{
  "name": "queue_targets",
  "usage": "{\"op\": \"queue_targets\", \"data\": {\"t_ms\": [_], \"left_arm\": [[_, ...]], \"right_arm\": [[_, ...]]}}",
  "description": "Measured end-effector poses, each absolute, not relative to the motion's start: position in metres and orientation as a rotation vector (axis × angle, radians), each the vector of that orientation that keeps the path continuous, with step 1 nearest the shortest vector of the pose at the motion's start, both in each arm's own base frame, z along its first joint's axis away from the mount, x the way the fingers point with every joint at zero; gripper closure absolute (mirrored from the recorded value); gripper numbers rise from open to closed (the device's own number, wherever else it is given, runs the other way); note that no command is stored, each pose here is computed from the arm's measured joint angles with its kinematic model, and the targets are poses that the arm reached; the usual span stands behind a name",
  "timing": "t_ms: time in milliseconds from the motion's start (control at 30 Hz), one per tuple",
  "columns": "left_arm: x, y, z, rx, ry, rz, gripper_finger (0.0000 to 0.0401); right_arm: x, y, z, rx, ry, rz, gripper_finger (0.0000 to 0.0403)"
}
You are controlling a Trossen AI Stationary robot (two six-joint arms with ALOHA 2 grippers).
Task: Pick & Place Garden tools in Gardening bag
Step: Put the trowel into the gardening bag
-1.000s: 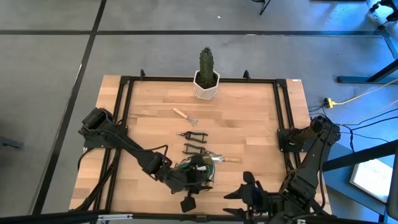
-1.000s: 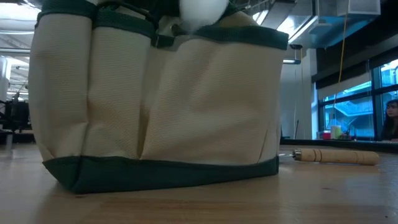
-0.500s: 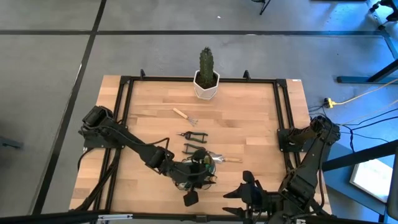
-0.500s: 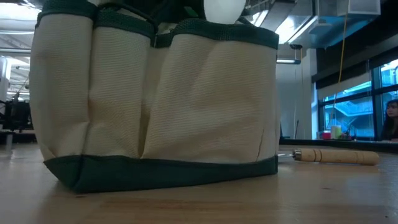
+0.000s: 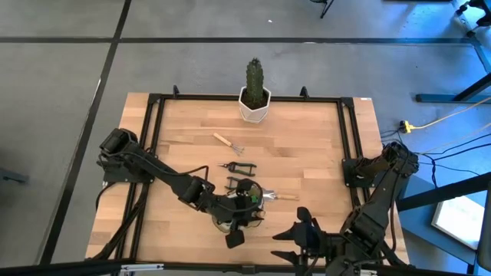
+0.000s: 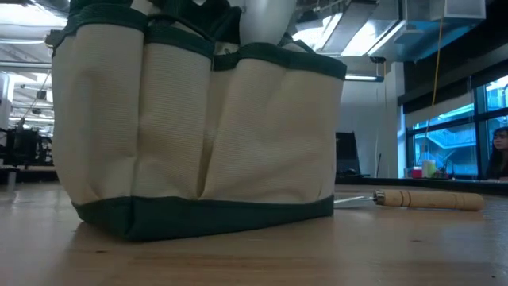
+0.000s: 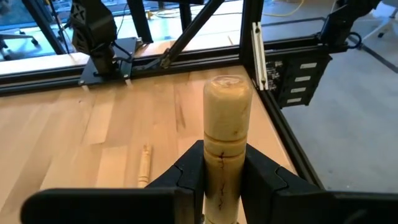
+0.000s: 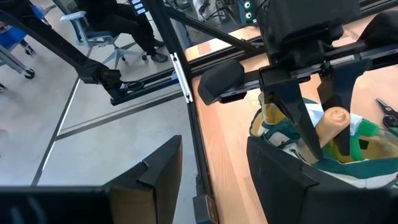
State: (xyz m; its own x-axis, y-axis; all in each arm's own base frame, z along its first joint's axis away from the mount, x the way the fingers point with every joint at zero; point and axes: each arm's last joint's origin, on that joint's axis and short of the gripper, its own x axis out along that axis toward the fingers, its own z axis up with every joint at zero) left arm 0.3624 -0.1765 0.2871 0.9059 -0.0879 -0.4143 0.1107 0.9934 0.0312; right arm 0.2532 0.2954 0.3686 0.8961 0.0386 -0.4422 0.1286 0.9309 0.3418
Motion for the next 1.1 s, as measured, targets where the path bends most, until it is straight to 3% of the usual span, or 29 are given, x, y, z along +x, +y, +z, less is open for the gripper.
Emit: {"op": "queue_targets", "data": {"t_ms": [233, 567, 1100], "left_arm": [[0.361, -0.177, 0.285, 0.036, 0.425, -0.086, 0.0338], [0.352, -0.178, 0.247, -0.141, 0.333, -0.010, 0.0338], [0.335, -0.190, 0.234, -0.130, 0.371, 0.171, 0.0338]], "right_arm": [[0.256, 0.293, 0.369, 0.374, 0.458, -0.058, 0.0220], [0.258, 0.291, 0.369, 0.367, 0.457, -0.063, 0.0220], [0.261, 0.289, 0.369, 0.354, 0.456, -0.067, 0.0220]]}}
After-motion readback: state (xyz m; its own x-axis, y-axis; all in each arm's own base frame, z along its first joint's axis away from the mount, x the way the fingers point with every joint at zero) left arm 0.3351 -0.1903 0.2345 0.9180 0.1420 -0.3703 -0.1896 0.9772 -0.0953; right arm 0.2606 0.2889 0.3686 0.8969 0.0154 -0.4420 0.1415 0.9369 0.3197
